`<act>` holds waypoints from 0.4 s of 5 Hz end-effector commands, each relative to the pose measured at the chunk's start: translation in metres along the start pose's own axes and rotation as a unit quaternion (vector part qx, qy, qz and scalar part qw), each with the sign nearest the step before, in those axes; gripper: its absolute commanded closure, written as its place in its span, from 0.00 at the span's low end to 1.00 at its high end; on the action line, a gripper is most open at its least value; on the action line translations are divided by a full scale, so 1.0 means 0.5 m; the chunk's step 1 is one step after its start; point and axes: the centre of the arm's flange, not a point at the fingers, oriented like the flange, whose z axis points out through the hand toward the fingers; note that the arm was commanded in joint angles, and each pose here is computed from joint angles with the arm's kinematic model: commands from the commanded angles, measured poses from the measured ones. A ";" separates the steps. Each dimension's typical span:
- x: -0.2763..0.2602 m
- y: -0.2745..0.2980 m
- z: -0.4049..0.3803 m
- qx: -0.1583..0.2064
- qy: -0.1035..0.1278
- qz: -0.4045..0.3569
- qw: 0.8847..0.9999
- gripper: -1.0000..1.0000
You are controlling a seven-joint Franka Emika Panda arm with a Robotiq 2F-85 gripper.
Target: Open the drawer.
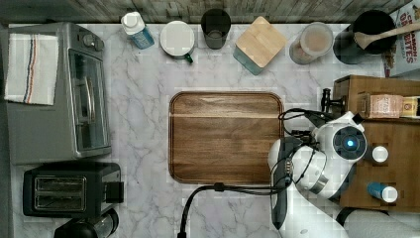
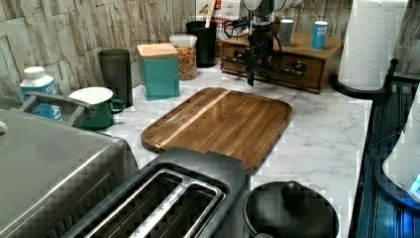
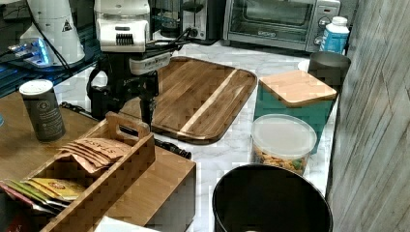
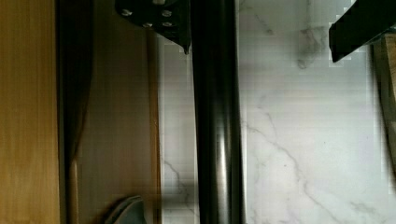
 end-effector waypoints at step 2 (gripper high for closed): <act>0.017 -0.284 -0.114 0.068 0.040 -0.073 0.994 0.00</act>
